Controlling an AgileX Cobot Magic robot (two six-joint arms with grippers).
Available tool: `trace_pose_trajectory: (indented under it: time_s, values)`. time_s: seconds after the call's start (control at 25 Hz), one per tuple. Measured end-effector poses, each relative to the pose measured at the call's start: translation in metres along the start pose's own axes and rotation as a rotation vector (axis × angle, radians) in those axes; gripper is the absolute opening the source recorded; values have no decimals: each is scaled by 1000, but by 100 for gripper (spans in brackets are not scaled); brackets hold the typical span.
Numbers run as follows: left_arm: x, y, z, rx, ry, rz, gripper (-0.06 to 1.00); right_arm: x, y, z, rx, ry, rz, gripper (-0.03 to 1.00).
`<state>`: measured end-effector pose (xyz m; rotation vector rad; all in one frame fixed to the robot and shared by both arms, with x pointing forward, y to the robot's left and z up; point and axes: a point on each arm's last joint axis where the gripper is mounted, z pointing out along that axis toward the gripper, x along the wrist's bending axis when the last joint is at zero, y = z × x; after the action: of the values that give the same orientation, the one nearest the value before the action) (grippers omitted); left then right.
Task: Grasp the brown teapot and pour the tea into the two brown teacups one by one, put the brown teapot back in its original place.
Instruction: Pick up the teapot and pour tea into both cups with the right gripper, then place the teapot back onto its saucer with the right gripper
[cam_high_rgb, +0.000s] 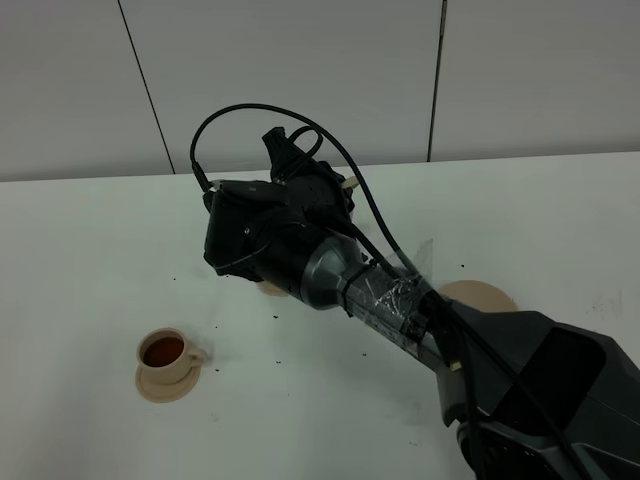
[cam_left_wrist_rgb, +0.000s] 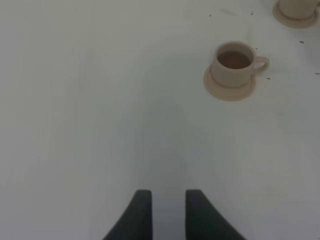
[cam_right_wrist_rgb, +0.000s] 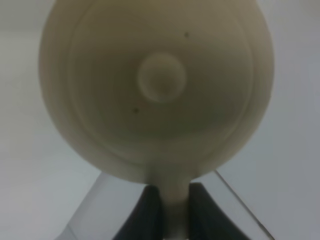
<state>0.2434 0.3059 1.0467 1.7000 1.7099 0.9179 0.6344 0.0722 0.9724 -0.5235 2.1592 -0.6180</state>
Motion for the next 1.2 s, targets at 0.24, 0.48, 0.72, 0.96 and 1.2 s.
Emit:
trace_pose_trajectory:
  time_s: [0.24,0.48,0.72,0.96,1.2]
  values:
    - [0,0,0,0,0,0,24,-3,-3,-6,-47,16,19,10]
    - [0,0,0,0,0,0,24,-9,-3,-15,-131,30,52,10]
    - [0,0,0,0,0,1,24,-13,-2,-22,-217,43,69,10]
    - [0,0,0,0,0,1,24,-17,-6,-37,-331,79,88,10]
    - [0,0,0,0,0,0,24,-25,-14,-62,-487,99,119,10]
